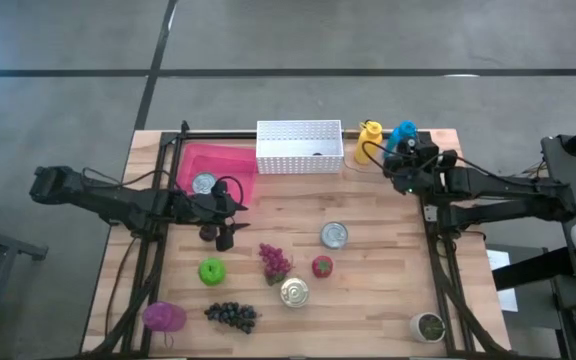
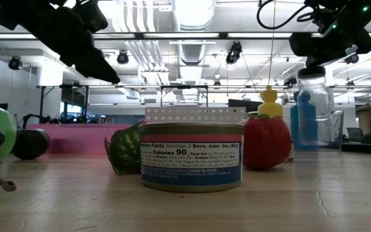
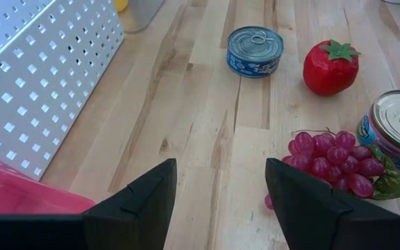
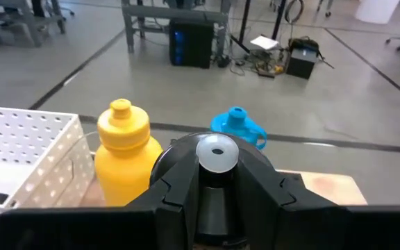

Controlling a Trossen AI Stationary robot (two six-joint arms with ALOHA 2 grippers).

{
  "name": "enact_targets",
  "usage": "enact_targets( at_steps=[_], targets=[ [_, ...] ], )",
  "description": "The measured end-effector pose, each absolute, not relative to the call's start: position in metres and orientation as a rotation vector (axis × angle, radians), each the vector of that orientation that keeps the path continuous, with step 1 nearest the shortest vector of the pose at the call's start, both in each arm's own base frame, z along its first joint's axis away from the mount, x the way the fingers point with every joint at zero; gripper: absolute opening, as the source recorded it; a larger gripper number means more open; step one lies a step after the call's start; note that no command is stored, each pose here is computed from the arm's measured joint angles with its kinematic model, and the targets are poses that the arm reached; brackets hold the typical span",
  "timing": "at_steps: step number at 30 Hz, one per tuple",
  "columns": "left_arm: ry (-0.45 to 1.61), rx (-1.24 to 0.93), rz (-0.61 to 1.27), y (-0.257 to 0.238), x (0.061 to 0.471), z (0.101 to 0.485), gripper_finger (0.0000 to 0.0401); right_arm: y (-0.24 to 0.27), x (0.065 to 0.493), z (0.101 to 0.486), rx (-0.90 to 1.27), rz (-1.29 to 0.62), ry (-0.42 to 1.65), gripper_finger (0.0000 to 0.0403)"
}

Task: Pick & Place Food Item
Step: Put the transparent water bottle into the transparent bin, then put the blue tuna can into the pink bin

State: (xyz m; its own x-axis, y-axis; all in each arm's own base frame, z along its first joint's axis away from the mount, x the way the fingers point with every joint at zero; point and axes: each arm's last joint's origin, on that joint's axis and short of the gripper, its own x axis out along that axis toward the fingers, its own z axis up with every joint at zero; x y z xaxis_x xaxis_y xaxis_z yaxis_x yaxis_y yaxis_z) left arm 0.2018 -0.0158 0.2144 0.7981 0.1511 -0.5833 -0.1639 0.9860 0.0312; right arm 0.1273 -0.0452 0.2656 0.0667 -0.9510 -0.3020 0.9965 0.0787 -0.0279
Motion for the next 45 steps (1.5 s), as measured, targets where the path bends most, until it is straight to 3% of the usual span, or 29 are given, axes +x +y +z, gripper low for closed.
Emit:
enact_targets(
  at_steps=[8, 32, 45],
  targets=[
    [0.624, -0.021, 0.169, -0.016, 0.202, 0.214, 0.0226, -0.046, 0.128, 0.264, 0.304, -1.453, 0.268, 0.0096],
    [0.624, -0.022, 0.169, -0.016, 0.202, 0.214, 0.0224, -0.046, 0.128, 0.264, 0.292, -1.45, 0.28, 0.0175],
    [0.624, -0.022, 0.169, -0.016, 0.202, 0.214, 0.0223, -0.044, 0.115, 0.272, 0.328, -1.436, 0.214, 0.0167]
  ],
)
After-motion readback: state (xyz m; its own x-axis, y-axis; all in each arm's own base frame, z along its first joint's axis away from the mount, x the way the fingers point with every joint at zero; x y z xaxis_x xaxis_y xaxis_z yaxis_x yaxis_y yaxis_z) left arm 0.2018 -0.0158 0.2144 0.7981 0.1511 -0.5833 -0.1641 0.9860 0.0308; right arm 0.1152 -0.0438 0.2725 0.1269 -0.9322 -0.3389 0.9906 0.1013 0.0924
